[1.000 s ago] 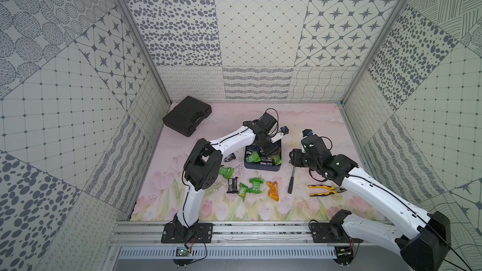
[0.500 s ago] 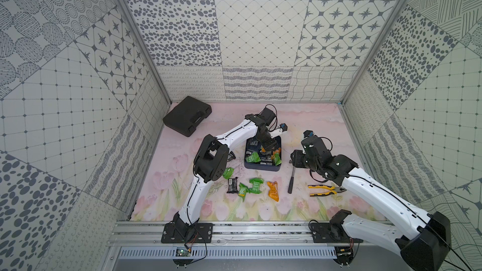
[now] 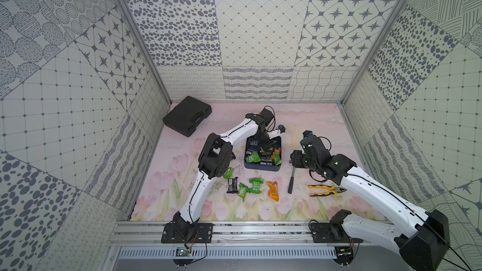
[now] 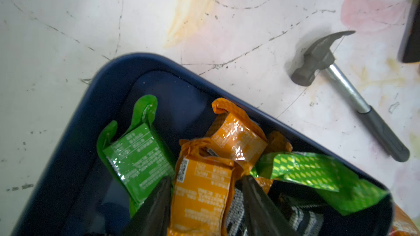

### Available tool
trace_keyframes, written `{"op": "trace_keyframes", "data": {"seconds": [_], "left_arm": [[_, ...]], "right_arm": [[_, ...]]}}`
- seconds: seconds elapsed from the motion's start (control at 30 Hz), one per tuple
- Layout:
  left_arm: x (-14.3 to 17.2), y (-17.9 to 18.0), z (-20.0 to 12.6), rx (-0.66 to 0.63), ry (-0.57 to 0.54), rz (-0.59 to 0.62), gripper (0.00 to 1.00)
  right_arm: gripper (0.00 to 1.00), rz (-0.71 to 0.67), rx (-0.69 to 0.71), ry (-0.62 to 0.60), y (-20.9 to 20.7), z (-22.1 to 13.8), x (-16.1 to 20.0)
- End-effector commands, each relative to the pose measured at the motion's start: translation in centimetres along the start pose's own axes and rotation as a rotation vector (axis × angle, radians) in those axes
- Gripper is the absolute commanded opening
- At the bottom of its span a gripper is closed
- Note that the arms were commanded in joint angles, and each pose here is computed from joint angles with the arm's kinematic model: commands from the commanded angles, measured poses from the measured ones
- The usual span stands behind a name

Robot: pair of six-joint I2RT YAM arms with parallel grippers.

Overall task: Take the cookies out of the storage box
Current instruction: Pick up the cookie from the storage box.

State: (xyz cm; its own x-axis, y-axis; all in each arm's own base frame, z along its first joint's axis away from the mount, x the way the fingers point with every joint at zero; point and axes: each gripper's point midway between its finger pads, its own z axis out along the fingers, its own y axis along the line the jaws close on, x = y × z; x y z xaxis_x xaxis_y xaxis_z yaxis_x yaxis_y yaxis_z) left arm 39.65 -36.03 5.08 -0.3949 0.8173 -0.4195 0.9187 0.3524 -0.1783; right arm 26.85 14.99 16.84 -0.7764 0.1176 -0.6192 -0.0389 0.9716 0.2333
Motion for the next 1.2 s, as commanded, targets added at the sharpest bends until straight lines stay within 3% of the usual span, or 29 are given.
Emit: {"op": "trace_keyframes", "data": {"seconds": [0.0, 0.37, 0.53, 0.77, 0.93, 1.17], "left_arm": [[1.6, -0.9, 0.8, 0.070, 0.049, -0.019, 0.48], [0.4, -0.4, -0.9, 0.017, 0.019, -0.004, 0.20], [-1.1, -0.6, -3.5, -0.026, -0.046, -0.040, 0.17], [-2.2, -1.8, -8.5, -0.116, -0.224, -0.158, 0.15], [0.8, -1.2, -11.7, -0.244, -0.303, -0.363, 0.14], [11.2, 1.1, -15.3, -0.404, -0.376, -0.783, 0.16]], "right_arm": [[0.47, 0.013, -0.003, -0.033, 0.4, -0.5, -1.3], [0.46, 0.014, -0.004, -0.038, 0.5, -0.5, -1.7], [0.46, 0.016, -0.008, -0.044, 0.5, -0.7, -1.7], [0.46, 0.006, -0.008, -0.046, 0.5, -0.7, -1.8], [0.46, -0.016, -0.019, -0.025, 1.1, -0.3, -1.8], [0.46, -0.034, -0.057, 0.001, 2.6, 0.8, -2.2]]}}
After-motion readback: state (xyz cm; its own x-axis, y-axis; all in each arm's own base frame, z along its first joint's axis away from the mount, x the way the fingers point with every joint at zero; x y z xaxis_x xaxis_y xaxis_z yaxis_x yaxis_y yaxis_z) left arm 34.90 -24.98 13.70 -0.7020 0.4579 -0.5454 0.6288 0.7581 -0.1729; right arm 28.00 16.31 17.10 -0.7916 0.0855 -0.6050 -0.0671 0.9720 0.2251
